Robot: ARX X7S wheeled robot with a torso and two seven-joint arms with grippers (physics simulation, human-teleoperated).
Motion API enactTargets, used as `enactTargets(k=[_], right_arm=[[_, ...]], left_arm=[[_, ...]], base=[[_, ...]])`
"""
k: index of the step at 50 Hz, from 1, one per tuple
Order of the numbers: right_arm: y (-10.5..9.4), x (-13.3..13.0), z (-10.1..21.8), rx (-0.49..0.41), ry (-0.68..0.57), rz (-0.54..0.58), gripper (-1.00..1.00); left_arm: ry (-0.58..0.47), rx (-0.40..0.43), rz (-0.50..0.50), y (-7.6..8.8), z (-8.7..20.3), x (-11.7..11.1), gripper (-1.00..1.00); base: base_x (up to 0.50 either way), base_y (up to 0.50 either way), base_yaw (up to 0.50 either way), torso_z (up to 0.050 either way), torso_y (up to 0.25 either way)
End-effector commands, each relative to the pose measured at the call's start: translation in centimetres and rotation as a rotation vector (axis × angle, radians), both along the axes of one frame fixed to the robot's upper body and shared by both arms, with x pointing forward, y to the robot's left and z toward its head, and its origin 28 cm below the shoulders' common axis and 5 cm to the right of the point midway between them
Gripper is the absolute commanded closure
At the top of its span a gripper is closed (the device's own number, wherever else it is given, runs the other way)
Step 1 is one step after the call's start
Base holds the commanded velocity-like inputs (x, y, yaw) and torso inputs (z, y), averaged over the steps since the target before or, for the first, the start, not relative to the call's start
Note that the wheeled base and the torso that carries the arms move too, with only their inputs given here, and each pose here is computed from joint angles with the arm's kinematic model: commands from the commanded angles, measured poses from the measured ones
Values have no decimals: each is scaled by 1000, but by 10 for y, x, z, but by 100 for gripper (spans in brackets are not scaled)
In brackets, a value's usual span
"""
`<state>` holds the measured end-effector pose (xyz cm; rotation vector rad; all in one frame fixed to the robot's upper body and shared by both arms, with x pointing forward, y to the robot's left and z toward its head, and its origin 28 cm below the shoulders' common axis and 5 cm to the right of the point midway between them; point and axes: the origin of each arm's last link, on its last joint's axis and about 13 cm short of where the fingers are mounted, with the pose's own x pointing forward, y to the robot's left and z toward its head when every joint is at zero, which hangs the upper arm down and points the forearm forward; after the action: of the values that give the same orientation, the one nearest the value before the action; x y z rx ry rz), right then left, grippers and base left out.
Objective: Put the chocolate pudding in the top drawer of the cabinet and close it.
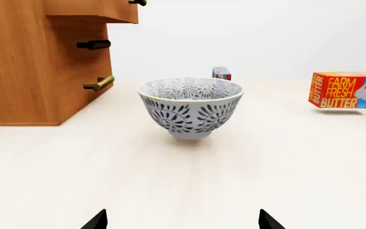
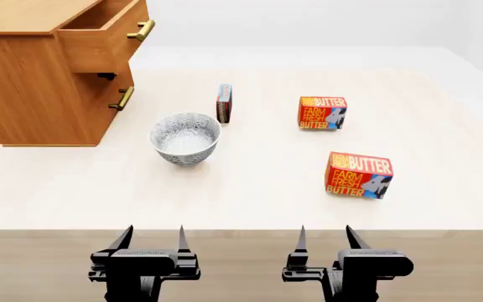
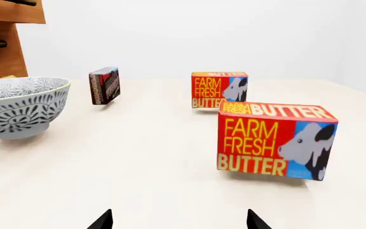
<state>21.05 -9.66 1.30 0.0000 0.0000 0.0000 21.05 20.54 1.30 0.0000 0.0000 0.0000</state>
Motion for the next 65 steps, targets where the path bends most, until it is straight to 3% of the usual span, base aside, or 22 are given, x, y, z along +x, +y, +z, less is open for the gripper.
enactTargets(k=[1, 20, 31, 47, 51, 56, 65], right_arm=[[1, 0, 1, -5, 1, -2, -100], [0, 2, 5, -21, -6, -1, -100], [0, 4, 8, -4, -31, 5, -100], [1, 2, 23, -76, -130, -10, -100], [1, -4, 23, -9, -159, -18, -100], [0, -10, 22, -40, -249, -53, -100], [0, -10, 22, -95, -262, -18, -100]], left_arm=[[-8, 5, 1, 0, 1, 0, -100], [-101, -4, -101, -2, 2, -6, -100], [-122, -15, -84, -1, 3, -5, -100], [-154, -2, -85, -1, 7, -6, -100], [-162, -2, -91, -2, 8, -8, -100], [-171, -7, -103, -3, 9, -9, -100], [-190, -1, -96, -2, 10, -8, -100]], base=[[0, 0, 0, 0, 0], [0, 0, 0, 1, 0], [0, 0, 0, 49, 0], [0, 0, 0, 50, 0], [0, 0, 0, 50, 0], [0, 0, 0, 50, 0], [0, 0, 0, 50, 0]])
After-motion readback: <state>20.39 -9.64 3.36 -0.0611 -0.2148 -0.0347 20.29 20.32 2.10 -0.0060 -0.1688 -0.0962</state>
